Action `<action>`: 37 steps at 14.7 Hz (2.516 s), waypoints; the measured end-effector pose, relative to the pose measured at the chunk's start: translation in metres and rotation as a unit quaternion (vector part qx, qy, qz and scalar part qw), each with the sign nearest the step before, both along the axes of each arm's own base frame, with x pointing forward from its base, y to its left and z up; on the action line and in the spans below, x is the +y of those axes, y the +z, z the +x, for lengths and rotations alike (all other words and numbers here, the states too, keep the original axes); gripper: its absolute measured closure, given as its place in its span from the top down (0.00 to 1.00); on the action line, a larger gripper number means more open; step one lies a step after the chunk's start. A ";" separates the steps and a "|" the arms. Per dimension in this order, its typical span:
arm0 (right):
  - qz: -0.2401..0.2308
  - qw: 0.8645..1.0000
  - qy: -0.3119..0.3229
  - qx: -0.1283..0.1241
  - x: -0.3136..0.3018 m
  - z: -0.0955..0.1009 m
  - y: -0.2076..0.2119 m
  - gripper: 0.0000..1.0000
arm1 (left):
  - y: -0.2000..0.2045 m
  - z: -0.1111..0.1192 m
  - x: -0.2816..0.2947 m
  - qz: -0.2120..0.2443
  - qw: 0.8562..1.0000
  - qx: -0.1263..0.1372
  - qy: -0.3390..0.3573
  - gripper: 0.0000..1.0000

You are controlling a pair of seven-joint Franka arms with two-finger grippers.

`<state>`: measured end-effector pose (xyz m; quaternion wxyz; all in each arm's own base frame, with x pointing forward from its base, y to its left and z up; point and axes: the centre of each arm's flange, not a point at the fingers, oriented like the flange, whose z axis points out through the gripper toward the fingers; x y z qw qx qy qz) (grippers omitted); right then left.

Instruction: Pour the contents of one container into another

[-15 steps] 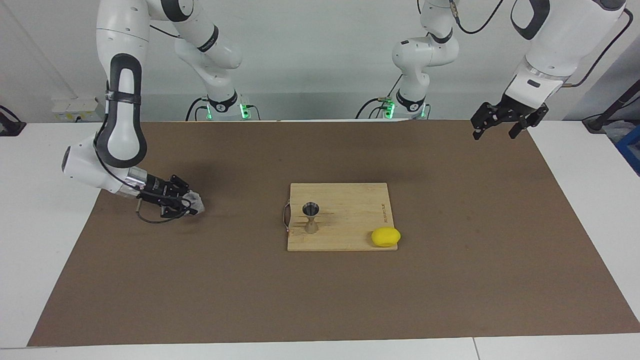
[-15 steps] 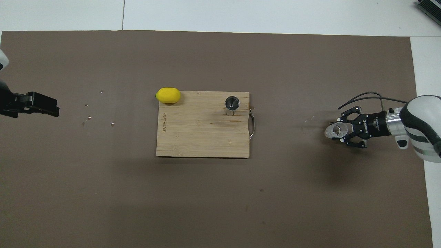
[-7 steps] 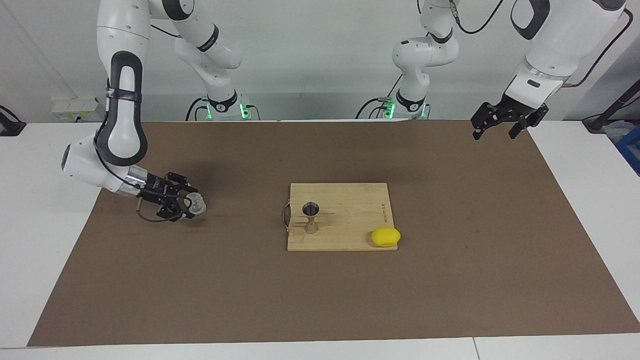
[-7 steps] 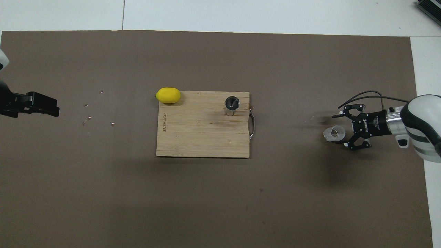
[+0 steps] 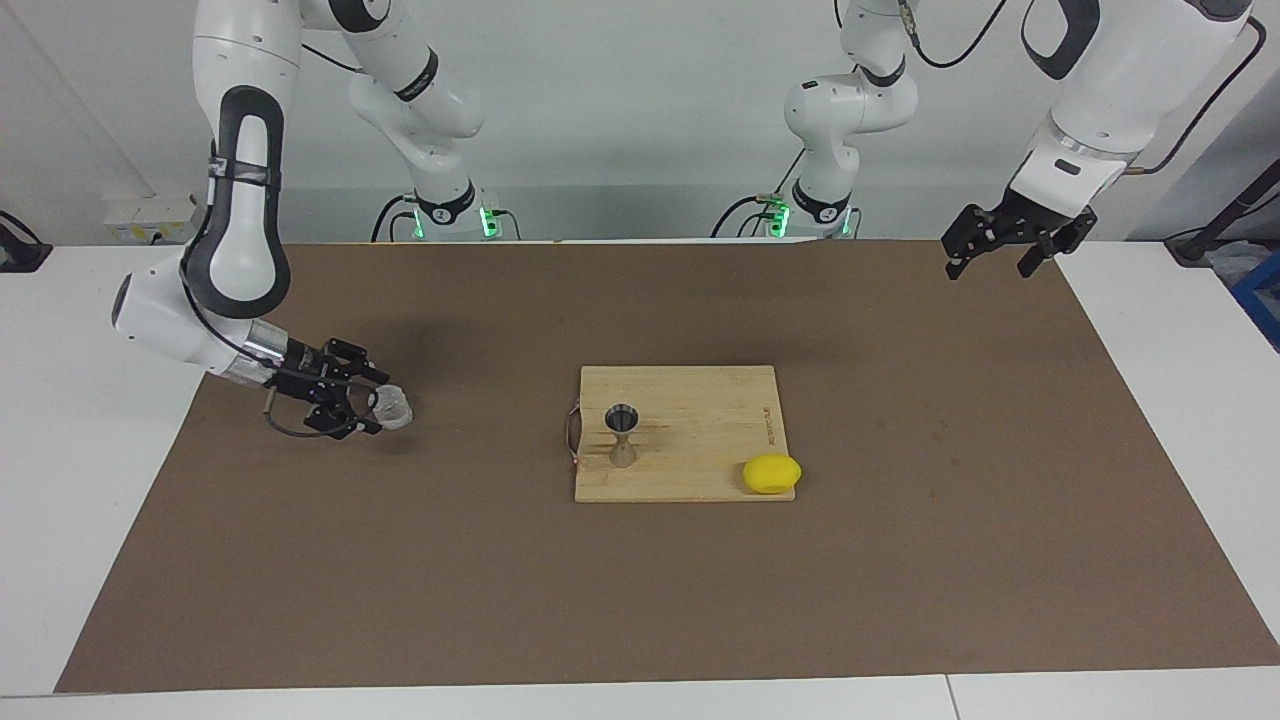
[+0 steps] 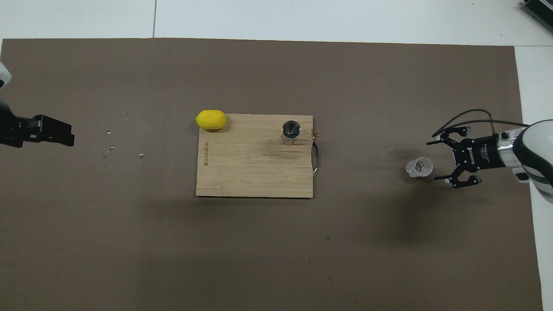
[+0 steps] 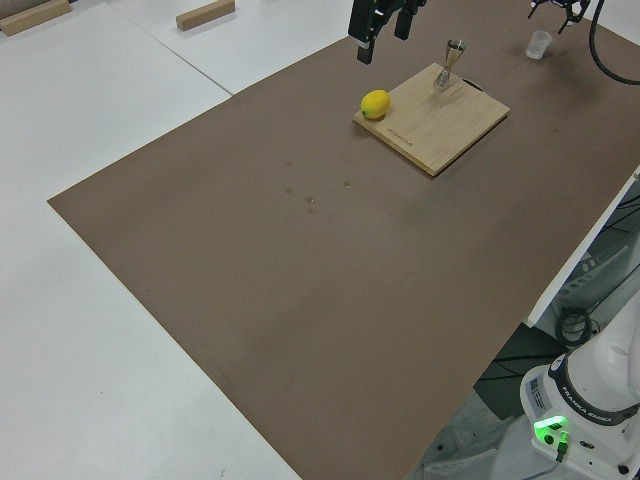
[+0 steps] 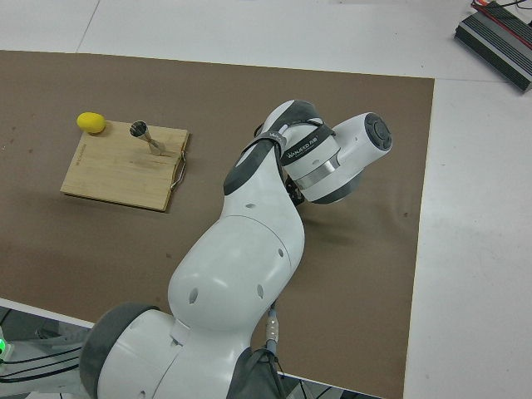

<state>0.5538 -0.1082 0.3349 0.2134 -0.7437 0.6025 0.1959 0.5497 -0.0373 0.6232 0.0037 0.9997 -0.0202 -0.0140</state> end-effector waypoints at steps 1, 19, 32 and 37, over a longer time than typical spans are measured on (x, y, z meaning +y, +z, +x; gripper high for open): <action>-0.014 1.000 0.019 -0.008 0.004 0.000 0.010 1.00 | 0.000 0.000 0.000 0.000 1.000 0.000 0.000 1.00; -0.228 0.804 0.523 -0.170 0.173 0.016 0.169 1.00 | 0.000 0.000 0.000 0.000 1.000 0.000 0.000 1.00; -0.250 0.793 0.530 -0.169 0.152 0.006 0.292 1.00 | 0.000 0.000 0.000 0.000 1.000 0.000 0.000 1.00; -0.238 0.787 0.547 -0.157 0.150 0.002 0.286 1.00 | 0.000 0.000 0.000 0.000 1.000 0.000 0.000 1.00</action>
